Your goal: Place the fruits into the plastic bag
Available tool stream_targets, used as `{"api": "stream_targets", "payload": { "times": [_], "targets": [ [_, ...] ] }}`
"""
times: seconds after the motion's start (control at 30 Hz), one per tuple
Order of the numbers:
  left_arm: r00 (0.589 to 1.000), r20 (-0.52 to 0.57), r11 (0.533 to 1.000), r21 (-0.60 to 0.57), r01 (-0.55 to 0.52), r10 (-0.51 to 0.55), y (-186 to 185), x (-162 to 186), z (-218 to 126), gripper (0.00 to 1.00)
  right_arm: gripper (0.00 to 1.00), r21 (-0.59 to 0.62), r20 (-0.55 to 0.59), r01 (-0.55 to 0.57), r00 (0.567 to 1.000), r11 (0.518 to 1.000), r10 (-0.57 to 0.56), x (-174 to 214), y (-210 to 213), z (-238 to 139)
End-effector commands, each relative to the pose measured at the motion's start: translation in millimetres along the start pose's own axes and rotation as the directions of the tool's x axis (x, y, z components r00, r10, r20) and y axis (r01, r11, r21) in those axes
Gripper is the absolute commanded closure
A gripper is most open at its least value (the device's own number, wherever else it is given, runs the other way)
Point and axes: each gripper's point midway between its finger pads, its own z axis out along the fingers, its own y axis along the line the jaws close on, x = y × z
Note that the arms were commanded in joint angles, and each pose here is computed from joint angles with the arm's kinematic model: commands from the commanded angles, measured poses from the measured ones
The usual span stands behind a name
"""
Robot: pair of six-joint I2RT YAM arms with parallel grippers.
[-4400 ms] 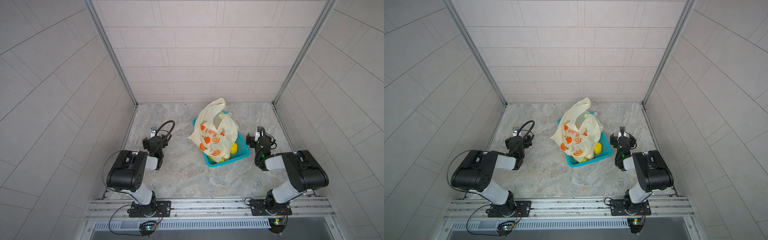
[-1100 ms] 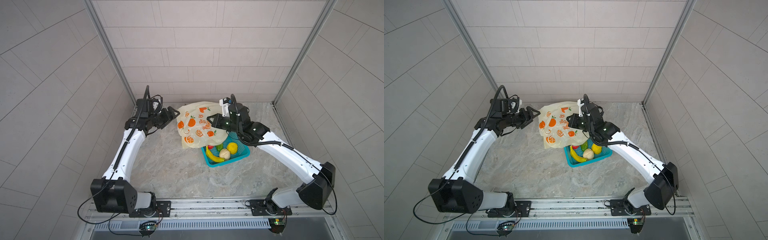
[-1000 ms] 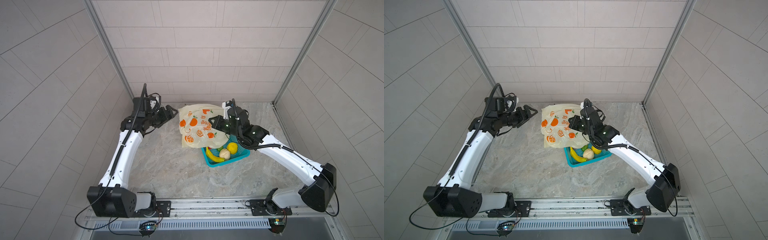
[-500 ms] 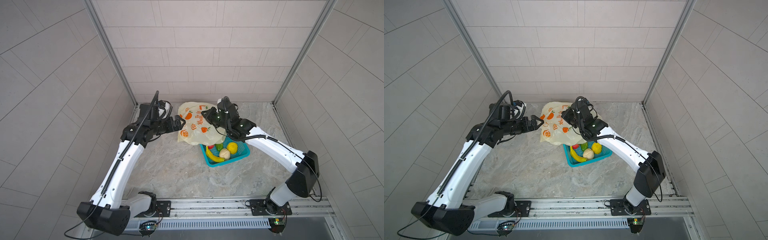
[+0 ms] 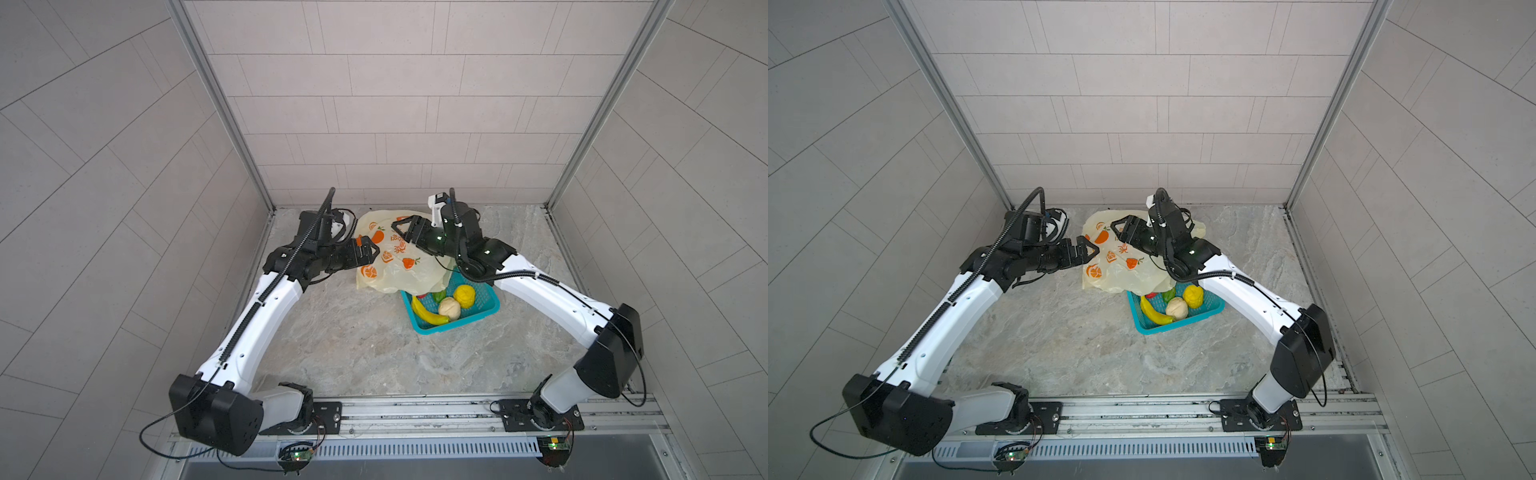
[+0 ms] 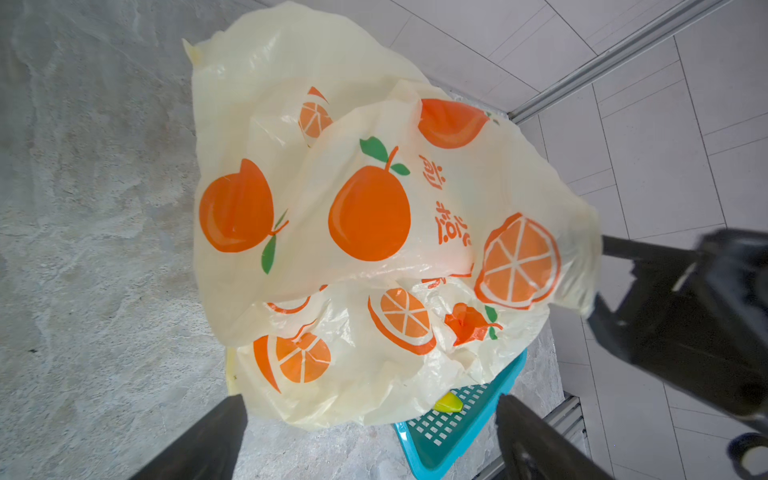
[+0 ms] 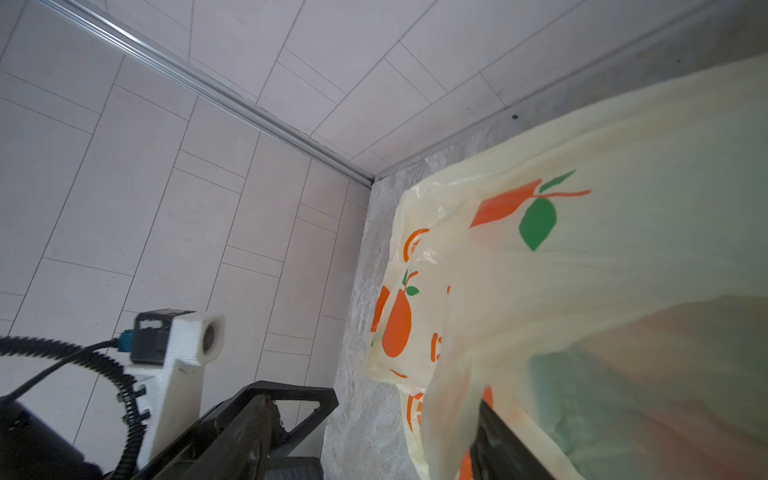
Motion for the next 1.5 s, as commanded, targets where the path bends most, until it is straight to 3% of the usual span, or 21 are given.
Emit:
{"api": "stream_targets", "payload": {
  "times": [0.0, 0.27, 0.5, 0.6, 0.77, 0.87, 0.93, 1.0, 1.1, 1.13, 1.2, 1.23, 1.3, 1.37, 1.47],
  "targets": [
    [0.999, 0.031, 0.999, 0.025, -0.031, 0.030, -16.6, -9.9, 2.1, 0.00, 0.30, 0.017, 0.042, 0.131, 0.990, 0.991, -0.132, -18.2, -3.6, -36.2],
    [0.984, 0.043, 0.984, 0.033, -0.177, 0.176, -73.3, -24.4, 14.8, 0.00, 0.34, 0.182, 0.094, 0.118, 0.986, 0.976, -0.136, -41.1, -69.2, -84.6],
    [0.941, 0.033, 0.928, -0.180, -0.326, 0.337, -104.9, -42.8, 46.4, 0.00, 0.35, 0.272, 0.107, 0.145, 0.978, 0.951, -0.180, -47.5, -90.9, -111.7],
    [0.907, -0.018, 0.858, -0.318, -0.404, 0.421, -105.1, -45.2, 65.9, 0.00, 0.35, 0.276, 0.111, 0.120, 0.982, 0.954, -0.156, -46.6, -98.0, -115.6],
    [0.864, -0.158, 0.693, -0.537, -0.481, 0.478, -81.6, -46.0, 83.9, 0.00, 0.35, 0.272, 0.122, 0.101, 0.983, 0.957, -0.138, -48.6, -104.1, -124.5],
    [0.849, -0.206, 0.659, -0.551, -0.511, 0.487, -78.4, -41.5, 91.6, 0.00, 0.35, 0.283, 0.134, 0.104, 0.980, 0.954, -0.146, -49.6, -109.2, -129.9],
    [0.840, -0.223, 0.630, -0.574, -0.524, 0.495, -75.4, -41.5, 92.0, 0.08, 0.35, 0.288, 0.133, 0.110, 0.979, 0.951, -0.153, -48.5, -111.2, -131.2],
    [0.833, -0.244, 0.608, -0.588, -0.534, 0.496, -70.6, -41.0, 91.7, 0.25, 0.35, 0.291, 0.131, 0.114, 0.979, 0.950, -0.157, -47.8, -112.7, -131.9],
    [0.834, -0.257, 0.597, -0.599, -0.534, 0.489, -65.5, -40.2, 90.4, 0.61, 0.35, 0.292, 0.125, 0.118, 0.979, 0.949, -0.161, -46.4, -113.9, -131.3],
    [0.852, -0.236, 0.605, -0.617, -0.502, 0.466, -62.1, -43.1, 86.6, 0.78, 0.35, 0.291, 0.122, 0.120, 0.979, 0.949, -0.161, -45.9, -114.0, -130.7],
    [0.885, -0.208, 0.658, -0.602, -0.452, 0.417, -57.4, -46.4, 80.8, 0.96, 0.35, 0.279, 0.115, 0.130, 0.979, 0.952, -0.167, -45.6, -110.9, -130.0],
    [0.907, -0.187, 0.707, -0.574, -0.413, 0.378, -55.4, -49.4, 75.5, 1.00, 0.35, 0.271, 0.110, 0.136, 0.979, 0.953, -0.171, -45.1, -109.5, -129.2],
    [0.949, -0.146, 0.817, -0.483, -0.315, 0.280, -52.4, -52.7, 67.0, 1.00, 0.35, 0.250, 0.089, 0.153, 0.980, 0.956, -0.180, -41.7, -105.9, -126.6],
    [0.979, -0.103, 0.930, -0.309, -0.199, 0.175, -53.3, -54.2, 60.5, 1.00, 0.35, 0.216, 0.049, 0.181, 0.980, 0.959, -0.195, -34.0, -101.4, -120.7],
    [0.998, -0.021, 0.997, -0.037, -0.061, 0.061, -59.0, -55.3, 50.2, 1.00, 0.35, 0.146, -0.042, 0.239, 0.971, 0.960, -0.235, -13.1, -89.0, -106.8]
  ]
}}
